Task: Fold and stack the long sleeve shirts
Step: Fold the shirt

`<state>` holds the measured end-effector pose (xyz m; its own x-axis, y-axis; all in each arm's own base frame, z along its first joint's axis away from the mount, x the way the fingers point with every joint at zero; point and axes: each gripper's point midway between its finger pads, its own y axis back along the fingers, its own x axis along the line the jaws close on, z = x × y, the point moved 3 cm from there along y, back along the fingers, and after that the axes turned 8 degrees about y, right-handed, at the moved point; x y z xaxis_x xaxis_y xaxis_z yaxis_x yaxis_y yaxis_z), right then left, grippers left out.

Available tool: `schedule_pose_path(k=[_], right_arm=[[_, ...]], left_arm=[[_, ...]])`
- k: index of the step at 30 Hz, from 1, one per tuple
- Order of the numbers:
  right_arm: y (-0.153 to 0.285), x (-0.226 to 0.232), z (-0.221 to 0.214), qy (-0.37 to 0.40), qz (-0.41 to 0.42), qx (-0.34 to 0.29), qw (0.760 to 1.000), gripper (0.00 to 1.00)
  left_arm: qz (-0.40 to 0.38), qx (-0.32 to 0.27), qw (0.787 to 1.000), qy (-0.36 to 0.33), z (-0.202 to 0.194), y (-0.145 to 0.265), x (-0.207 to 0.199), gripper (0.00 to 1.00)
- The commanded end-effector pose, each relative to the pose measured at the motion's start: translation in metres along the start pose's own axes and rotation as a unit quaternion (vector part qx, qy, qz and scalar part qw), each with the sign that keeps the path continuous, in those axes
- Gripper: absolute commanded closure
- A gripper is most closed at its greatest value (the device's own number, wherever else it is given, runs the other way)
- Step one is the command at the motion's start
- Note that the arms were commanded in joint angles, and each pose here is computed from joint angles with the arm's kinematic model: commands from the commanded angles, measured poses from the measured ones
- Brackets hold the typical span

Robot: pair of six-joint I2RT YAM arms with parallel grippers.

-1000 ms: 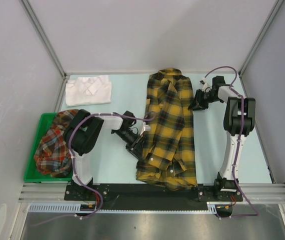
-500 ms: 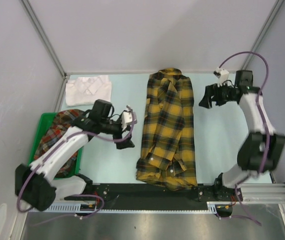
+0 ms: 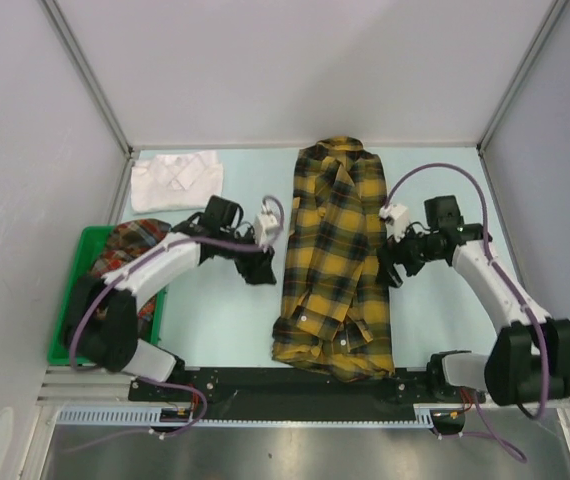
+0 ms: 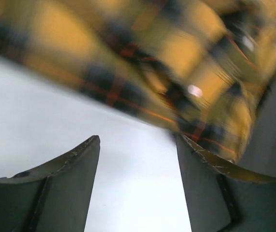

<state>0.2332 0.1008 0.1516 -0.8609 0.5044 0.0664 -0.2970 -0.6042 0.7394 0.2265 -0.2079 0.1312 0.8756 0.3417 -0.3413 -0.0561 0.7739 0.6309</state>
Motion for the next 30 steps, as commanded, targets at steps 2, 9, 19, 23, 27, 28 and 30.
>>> schedule_pose_path(k=[2,9,19,23,27,28,30], right_arm=[[-0.002,-0.059,0.000,-0.196,-0.037,-0.047,0.979,0.17],[-0.034,-0.070,-0.038,-0.429,0.041,-0.026,0.902,0.45],[-0.087,-0.081,-0.062,-0.517,0.061,0.007,0.854,0.48],[-0.101,-0.071,-0.065,-0.526,0.076,0.025,0.847,0.55],[-0.112,-0.068,-0.063,-0.528,0.083,0.029,0.844,0.69],[-0.116,-0.066,-0.063,-0.539,0.088,0.032,0.837,0.71],[-0.123,-0.065,-0.057,-0.533,0.095,0.028,0.840,0.79]], left_arm=[[0.008,-0.113,0.966,0.230,0.064,-0.013,0.070,0.40],[-0.014,-0.128,0.919,0.373,0.075,-0.064,0.120,0.52],[-0.010,-0.098,0.905,0.415,0.044,-0.088,0.135,0.74],[-0.005,-0.099,0.890,0.445,0.032,-0.081,0.142,0.89],[0.013,-0.113,0.890,0.442,0.025,-0.067,0.152,1.00],[0.016,-0.111,0.887,0.448,0.019,-0.066,0.153,1.00],[0.024,-0.106,0.882,0.458,0.011,-0.059,0.155,1.00]])
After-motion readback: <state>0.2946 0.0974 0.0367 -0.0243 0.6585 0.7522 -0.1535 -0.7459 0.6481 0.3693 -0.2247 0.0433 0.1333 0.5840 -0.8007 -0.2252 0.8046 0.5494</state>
